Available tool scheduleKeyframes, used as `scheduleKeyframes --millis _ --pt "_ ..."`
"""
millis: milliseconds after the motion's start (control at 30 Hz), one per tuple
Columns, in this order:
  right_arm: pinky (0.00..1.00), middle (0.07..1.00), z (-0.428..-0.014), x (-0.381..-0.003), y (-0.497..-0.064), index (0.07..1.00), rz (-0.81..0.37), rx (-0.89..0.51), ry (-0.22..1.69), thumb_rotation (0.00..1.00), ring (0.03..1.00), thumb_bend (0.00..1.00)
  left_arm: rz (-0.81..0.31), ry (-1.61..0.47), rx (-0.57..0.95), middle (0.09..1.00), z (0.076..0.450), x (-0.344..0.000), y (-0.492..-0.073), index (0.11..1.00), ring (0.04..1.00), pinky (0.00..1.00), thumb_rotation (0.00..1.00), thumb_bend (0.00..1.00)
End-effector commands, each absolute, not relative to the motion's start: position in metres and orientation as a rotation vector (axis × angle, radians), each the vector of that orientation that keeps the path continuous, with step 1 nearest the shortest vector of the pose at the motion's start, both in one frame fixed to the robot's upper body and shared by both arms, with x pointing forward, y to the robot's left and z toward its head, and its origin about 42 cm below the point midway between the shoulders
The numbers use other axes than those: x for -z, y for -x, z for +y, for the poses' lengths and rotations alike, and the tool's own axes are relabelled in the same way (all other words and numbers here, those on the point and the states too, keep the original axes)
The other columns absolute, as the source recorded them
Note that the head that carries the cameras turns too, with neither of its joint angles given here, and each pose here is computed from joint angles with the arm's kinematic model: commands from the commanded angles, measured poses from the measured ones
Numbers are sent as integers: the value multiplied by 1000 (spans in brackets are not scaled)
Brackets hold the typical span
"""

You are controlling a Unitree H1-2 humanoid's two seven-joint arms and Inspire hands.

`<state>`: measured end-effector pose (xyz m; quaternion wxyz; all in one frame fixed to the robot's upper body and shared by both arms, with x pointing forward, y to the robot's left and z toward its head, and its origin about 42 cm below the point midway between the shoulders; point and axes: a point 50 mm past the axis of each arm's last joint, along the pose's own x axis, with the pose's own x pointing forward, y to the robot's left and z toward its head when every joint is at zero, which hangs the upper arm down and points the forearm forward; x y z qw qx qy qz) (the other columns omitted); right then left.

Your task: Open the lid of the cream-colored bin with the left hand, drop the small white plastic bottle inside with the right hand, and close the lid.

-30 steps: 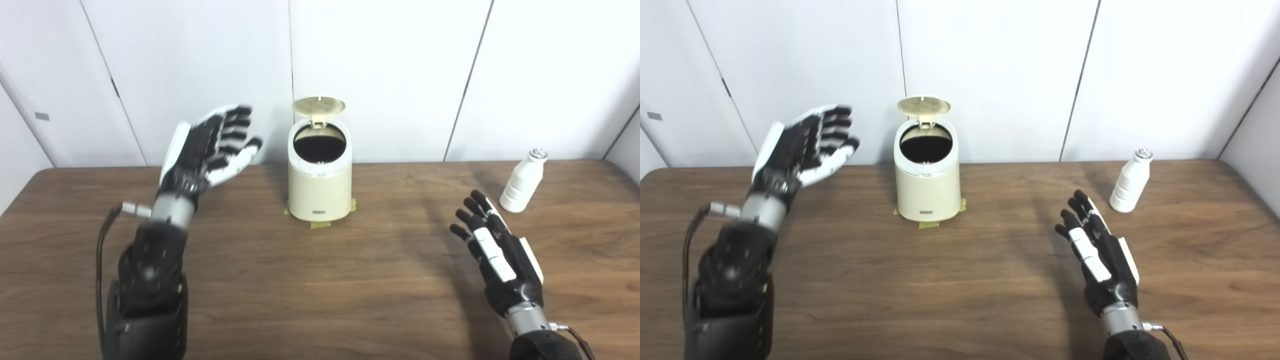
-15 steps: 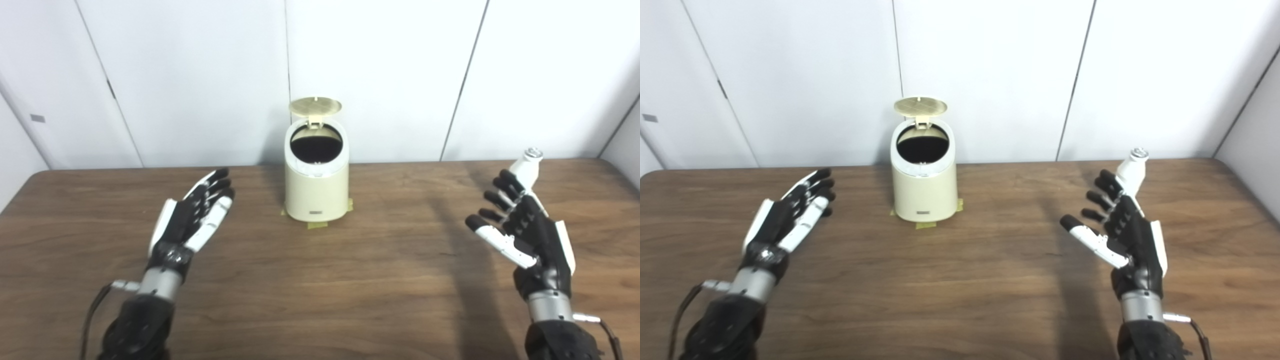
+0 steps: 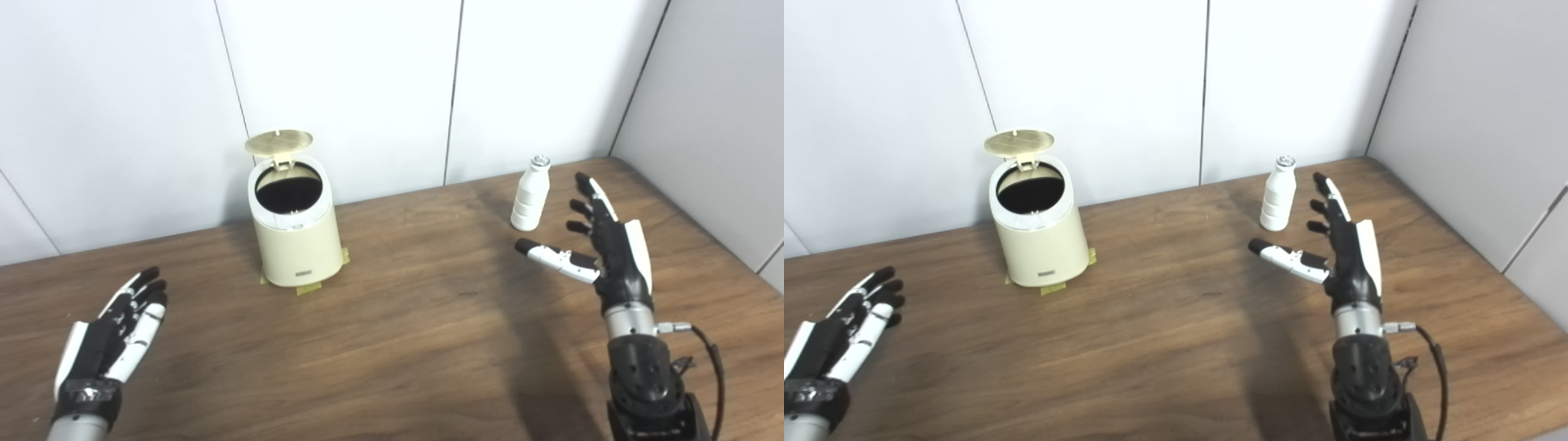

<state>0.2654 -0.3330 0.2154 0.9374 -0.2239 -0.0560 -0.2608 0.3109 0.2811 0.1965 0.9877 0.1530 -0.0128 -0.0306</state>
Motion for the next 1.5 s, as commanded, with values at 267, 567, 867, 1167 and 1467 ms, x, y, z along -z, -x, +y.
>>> scheduleKeyframes --millis 267,567,867,1167,1467 --pt "790 984 -367 -244 -307 997 -96 614 608 259 930 912 -93 -373 89 900 279 -223 -308 934 889 859 649 359" --pt "562 952 -392 -244 -356 983 -34 638 630 151 771 911 -89 -415 94 901 279 -235 -305 929 902 896 603 325" --pt "656 928 -413 -259 -397 957 -24 601 657 133 853 904 -98 -384 100 907 281 -238 -301 928 905 881 518 295" --pt "662 918 -410 -262 -420 932 39 555 714 166 861 933 -111 -401 101 905 278 -241 -302 916 896 833 458 293" --pt "695 886 -401 -256 -432 890 46 537 720 132 839 931 -117 -388 112 913 277 -243 -301 927 904 851 368 262"
